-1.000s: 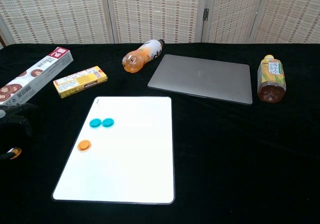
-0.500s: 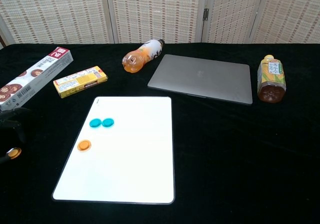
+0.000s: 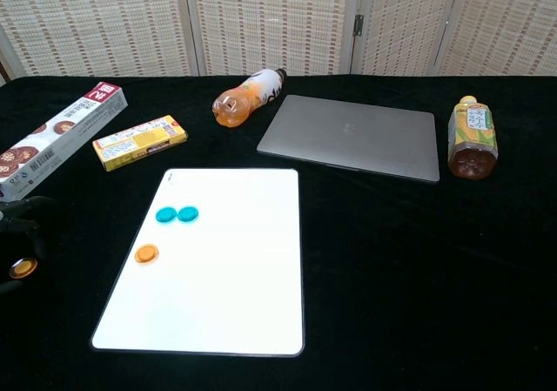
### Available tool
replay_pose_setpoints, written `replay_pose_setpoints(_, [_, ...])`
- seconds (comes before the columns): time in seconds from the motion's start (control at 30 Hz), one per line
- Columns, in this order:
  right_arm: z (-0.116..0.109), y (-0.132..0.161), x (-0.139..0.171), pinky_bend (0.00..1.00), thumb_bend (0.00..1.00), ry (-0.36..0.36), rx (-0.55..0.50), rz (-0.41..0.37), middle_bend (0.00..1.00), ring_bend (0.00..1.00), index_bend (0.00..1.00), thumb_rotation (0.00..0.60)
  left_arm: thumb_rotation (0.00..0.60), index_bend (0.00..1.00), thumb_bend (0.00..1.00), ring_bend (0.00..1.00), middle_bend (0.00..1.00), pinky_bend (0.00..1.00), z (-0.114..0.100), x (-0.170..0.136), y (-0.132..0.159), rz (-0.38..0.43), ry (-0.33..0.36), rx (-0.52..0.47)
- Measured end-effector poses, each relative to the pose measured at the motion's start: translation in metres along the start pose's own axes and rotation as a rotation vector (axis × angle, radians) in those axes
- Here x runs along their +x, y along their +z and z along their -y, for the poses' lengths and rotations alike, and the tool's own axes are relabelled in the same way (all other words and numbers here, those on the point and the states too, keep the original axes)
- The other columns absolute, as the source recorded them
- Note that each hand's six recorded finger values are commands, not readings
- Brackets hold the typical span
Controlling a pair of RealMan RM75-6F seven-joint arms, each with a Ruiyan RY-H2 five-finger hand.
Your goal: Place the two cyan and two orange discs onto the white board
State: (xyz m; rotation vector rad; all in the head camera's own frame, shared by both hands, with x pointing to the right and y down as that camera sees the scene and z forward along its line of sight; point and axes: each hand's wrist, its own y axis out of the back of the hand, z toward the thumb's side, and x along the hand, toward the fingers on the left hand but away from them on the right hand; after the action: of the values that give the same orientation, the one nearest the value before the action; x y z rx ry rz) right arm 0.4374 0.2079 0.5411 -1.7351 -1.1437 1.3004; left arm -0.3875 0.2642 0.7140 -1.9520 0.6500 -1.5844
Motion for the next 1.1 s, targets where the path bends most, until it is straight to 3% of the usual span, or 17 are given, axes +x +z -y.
replay_pose_setpoints(0.47, [0.0,0.001,0.001,0.0,0.43,-0.001,0.001,-0.001,0.0,0.0,0.0,0.6,0.6,0.49,0.42,0.0,0.03,0.0,0.002,0.003,-0.007,-0.016,-0.008,0.002])
replay_pose_setpoints(0.77, [-0.001,0.001,0.001,0.0,0.43,-0.004,0.002,0.001,0.0,0.0,0.0,0.6,0.6,0.51,0.43,0.0,0.04,0.0,-0.009,0.007,-0.002,0.005,0.011,0.011])
replay_pose_setpoints(1.1, [0.001,-0.002,0.001,0.0,0.43,0.0,0.0,0.006,0.0,0.0,0.0,0.6,0.6,0.5,0.43,0.0,0.04,0.0,-0.038,0.021,0.044,0.13,0.047,0.013])
